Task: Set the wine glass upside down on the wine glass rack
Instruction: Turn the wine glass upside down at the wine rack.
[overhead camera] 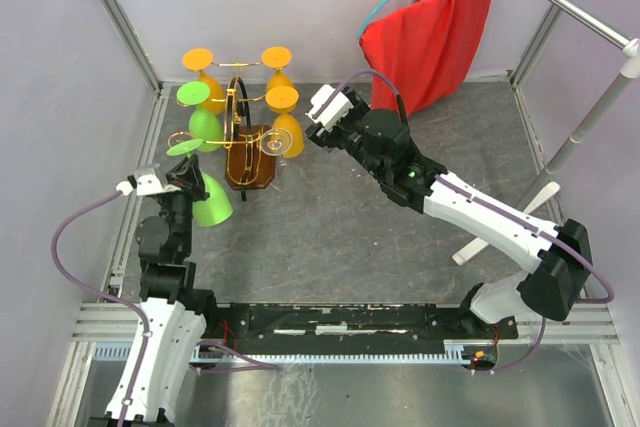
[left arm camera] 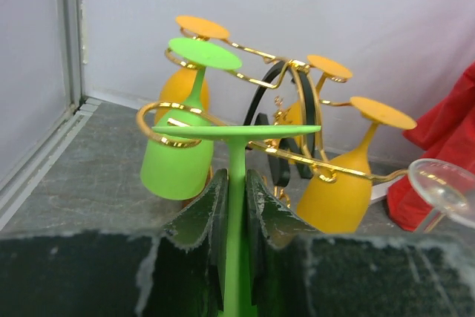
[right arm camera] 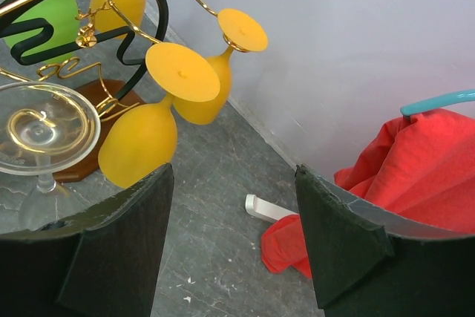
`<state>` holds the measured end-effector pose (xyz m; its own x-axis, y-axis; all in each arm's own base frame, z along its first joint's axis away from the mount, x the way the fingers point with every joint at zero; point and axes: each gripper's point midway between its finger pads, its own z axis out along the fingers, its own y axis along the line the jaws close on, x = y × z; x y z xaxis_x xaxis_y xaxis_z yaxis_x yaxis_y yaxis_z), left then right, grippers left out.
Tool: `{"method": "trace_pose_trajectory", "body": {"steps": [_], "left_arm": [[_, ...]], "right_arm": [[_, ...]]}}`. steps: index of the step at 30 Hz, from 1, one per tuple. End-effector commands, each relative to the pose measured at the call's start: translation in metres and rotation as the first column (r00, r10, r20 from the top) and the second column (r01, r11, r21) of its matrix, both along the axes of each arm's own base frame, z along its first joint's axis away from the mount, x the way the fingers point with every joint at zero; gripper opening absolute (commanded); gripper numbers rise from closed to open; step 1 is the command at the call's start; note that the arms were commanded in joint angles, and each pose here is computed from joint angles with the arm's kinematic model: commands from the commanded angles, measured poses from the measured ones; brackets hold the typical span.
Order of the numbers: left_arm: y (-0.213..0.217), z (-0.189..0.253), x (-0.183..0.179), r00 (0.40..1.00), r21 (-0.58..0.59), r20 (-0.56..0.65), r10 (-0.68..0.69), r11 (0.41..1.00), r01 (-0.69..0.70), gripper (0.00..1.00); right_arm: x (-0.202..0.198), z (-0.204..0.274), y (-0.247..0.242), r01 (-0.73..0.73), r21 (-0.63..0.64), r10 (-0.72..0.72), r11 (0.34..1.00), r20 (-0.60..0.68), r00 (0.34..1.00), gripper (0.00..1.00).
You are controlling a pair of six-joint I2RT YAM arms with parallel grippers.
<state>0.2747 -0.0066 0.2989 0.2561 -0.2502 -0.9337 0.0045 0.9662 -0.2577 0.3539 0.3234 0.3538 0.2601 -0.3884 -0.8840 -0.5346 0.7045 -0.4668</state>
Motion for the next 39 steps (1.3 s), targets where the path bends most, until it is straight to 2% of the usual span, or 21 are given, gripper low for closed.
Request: {"method": "trace_pose_trajectory", "body": {"steps": [1,12,22,29,39], "left_arm": [[0.015,0.012,-0.004,0.989,0.032,0.124,0.081,0.996,-0.085,0.03],[0.021,-0.007,-0.009,0.964,0.081,0.238,0.119,0.987,-0.142,0.03],[0.004,0.004,-0.002,0.952,0.189,0.304,0.031,0.978,-0.092,0.03],[-0.002,-0.001,0.004,0.951,0.249,0.311,0.003,0.965,-0.084,0.03],[0.006,-0.008,0.012,0.947,0.234,0.317,0.052,0.963,-0.132,0.06]], "right_arm": [[0.000,0.013,-0.003,-0.015,0.035,0.014,0.999,0.021,1.000,0.74],[0.008,0.010,0.004,-0.037,0.033,0.036,0.999,0.016,0.999,0.75],[0.012,0.003,0.010,-0.051,0.029,0.051,0.998,0.008,0.999,0.75],[0.015,-0.001,0.009,-0.050,0.035,0.050,0.998,-0.001,0.999,0.76],[0.016,-0.009,0.014,-0.070,0.043,0.071,0.997,-0.014,0.997,0.77]]}}
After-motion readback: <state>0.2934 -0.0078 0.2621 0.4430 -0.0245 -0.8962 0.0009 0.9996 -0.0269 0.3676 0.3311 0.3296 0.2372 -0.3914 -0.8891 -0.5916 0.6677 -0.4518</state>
